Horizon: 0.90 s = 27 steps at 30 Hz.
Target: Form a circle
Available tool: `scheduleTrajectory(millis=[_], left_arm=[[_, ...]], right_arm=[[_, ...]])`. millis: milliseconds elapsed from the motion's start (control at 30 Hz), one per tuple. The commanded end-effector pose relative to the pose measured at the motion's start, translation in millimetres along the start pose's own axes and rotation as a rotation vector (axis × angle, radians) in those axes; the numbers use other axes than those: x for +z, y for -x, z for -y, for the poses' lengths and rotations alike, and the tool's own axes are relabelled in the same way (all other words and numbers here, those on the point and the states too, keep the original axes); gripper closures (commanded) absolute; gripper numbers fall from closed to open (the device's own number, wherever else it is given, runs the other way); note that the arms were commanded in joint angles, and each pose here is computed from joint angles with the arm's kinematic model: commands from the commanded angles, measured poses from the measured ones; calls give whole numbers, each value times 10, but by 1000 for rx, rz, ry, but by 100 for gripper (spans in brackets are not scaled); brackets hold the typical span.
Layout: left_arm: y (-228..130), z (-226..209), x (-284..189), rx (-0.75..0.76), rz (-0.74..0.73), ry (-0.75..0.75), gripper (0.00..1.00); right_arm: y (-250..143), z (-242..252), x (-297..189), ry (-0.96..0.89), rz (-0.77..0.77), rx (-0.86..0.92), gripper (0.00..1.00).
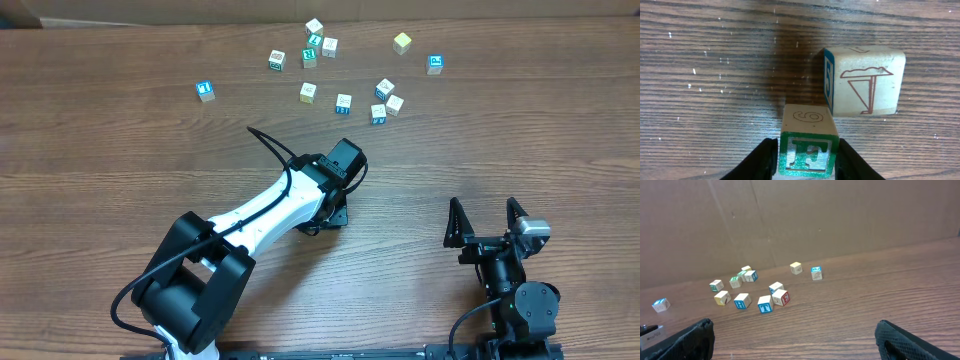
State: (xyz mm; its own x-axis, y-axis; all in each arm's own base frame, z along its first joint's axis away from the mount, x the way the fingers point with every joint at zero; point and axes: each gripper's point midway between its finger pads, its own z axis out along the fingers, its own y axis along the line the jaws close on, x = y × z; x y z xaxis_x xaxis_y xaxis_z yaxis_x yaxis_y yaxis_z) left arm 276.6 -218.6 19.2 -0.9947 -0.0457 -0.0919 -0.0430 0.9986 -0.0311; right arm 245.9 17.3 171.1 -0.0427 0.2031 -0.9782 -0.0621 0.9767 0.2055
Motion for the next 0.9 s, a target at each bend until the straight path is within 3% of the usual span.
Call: scheduleTrajectory(millis=[0,233,867], left_arm=[[-18,-20,21,0,6,16,64],[-17,-20,21,0,6,16,71],[-23,-16,22,-3,3,14,71]], right_arm=[[-14,2,1,4,5,-14,0],[-13,2,1,4,5,-14,0],[-13,2,1,4,5,-14,0]])
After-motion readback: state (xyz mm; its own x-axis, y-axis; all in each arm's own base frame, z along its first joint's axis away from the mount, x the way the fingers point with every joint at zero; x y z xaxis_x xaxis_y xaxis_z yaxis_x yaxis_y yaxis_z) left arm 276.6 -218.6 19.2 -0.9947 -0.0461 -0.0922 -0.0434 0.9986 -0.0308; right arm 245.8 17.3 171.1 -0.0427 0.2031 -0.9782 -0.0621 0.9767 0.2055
